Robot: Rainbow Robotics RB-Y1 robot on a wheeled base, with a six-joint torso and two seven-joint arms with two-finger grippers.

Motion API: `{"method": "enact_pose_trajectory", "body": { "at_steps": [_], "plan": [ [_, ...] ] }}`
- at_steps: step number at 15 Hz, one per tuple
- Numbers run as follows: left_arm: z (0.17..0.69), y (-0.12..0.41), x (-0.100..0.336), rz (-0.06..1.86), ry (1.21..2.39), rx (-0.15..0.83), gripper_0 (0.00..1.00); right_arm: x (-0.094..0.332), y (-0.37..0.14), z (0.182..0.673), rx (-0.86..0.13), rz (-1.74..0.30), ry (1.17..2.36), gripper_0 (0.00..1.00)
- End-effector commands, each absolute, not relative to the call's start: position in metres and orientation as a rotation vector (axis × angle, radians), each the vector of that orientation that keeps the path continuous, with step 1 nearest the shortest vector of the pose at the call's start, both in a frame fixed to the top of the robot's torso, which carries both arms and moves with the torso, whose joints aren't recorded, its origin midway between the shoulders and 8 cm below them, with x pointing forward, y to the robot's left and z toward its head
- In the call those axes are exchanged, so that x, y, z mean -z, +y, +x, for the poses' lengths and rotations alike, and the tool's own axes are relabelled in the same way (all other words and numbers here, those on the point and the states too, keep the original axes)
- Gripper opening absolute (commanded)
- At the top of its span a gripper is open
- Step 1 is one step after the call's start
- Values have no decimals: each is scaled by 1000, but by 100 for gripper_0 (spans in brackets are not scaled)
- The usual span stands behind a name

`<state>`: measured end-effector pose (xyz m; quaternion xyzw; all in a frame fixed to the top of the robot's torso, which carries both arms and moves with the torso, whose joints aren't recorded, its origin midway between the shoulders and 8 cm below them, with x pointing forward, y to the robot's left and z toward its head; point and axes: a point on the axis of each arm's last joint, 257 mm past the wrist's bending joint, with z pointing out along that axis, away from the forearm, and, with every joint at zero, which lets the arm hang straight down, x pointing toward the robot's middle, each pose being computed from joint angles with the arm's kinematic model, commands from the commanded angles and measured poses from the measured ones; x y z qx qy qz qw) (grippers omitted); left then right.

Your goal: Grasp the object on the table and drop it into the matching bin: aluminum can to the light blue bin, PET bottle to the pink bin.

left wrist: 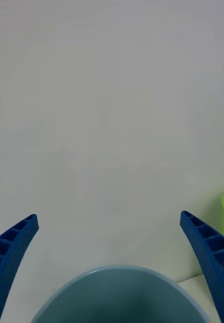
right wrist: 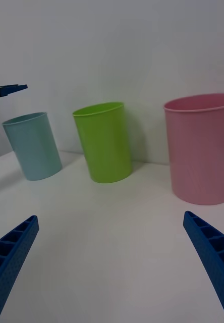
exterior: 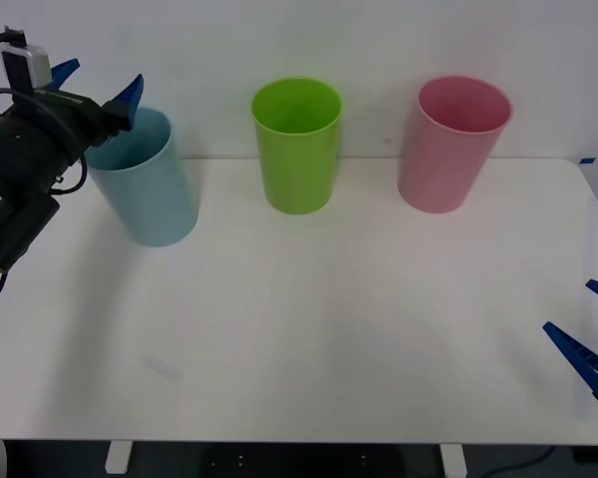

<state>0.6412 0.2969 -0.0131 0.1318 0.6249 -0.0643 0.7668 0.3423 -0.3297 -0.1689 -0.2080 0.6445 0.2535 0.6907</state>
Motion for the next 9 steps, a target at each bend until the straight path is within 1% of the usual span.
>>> {"method": "enact_pose_trajectory", "body": {
  "at_steps": [1,3,9],
  "plan": [
    [641,296,12,283,1354,149,100,169,-330,342,-567,-465,1441,100],
    [639,292,12,282,1351,177,100,169,-330,342,-567,-465,1441,100],
    [616,297,19,287,1350,325,100,169,-330,342,-567,-465,1441,100]
  ]
}}
